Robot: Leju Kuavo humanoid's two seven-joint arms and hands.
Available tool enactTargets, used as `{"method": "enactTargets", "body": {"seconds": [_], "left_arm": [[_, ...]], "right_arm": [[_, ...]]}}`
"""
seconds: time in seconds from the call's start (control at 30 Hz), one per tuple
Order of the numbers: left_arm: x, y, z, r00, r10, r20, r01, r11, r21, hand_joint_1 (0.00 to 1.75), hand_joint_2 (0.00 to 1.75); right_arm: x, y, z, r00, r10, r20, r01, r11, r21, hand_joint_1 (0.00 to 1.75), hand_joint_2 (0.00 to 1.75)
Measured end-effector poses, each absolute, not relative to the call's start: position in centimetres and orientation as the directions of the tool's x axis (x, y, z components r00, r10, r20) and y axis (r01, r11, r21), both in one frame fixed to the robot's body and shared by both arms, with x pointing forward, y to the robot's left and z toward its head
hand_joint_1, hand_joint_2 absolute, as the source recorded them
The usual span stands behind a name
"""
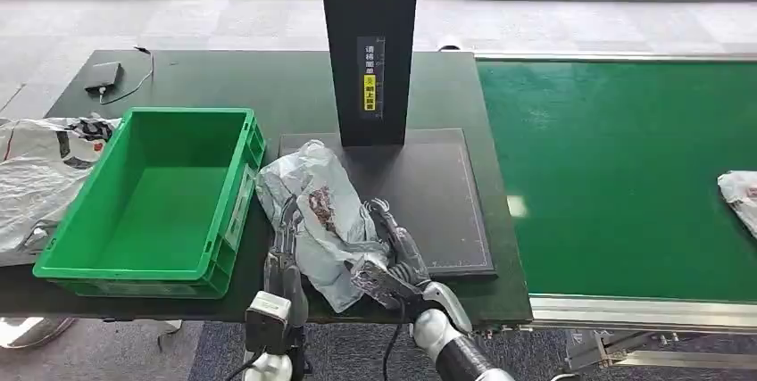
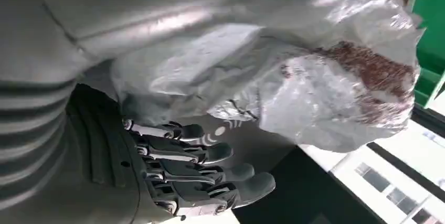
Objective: Moved the parcel from conveyor to table for the left to box.
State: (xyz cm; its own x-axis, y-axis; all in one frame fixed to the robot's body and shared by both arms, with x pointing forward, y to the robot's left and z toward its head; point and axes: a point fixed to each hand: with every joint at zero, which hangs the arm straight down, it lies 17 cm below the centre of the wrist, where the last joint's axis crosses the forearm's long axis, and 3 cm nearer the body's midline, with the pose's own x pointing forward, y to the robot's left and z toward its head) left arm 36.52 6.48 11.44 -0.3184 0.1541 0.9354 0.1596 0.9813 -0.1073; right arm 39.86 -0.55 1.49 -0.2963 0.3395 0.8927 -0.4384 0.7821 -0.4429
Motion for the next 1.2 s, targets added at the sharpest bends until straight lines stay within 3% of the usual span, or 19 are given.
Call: {"method": "enactTargets", "body": {"seconds": [0.47, 0.73, 0.9, 1.07, 1.17, 1.2], "left_arm": [[36.6, 6.0, 10.9, -0.303, 0.147, 0.942, 0.18, 0.979, -0.095, 0.0, 0.0], [37.1, 6.6, 12.1, -0.329, 0.059, 0.943, 0.148, 0.989, -0.011, 0.0, 0.0], [38.1, 5.6, 13.1, -0.335, 0.055, 0.941, 0.207, 0.978, 0.016, 0.0, 0.0], [41.2, 6.3, 14.4, -0.4, -0.189, 0.897, 0.104, 0.963, 0.25, 0.0, 0.0], [43.0, 6.9, 15.2, -0.414, -0.312, 0.855, 0.023, 0.936, 0.352, 0.0, 0.0], [43.4, 7.0, 15.2, -0.412, -0.328, 0.85, 0.014, 0.93, 0.366, 0.0, 1.75]], "right_arm": [[38.7, -5.7, 3.1, -0.298, 0.285, 0.911, -0.321, 0.869, -0.377, 0.0, 0.0], [38.1, -10.1, 4.3, -0.287, 0.459, 0.841, -0.128, 0.851, -0.509, 0.0, 0.0], [36.2, -12.0, 9.6, -0.329, 0.472, 0.818, -0.025, 0.862, -0.507, 0.0, 0.0], [33.7, -14.1, 14.2, -0.339, 0.284, 0.897, -0.049, 0.947, -0.318, 0.0, 0.0], [32.8, -16.4, 17.7, -0.386, 0.26, 0.885, 0.021, 0.962, -0.274, 0.0, 0.0], [32.5, -16.8, 18.4, -0.399, 0.261, 0.879, 0.038, 0.963, -0.268, 0.0, 0.0]]}}
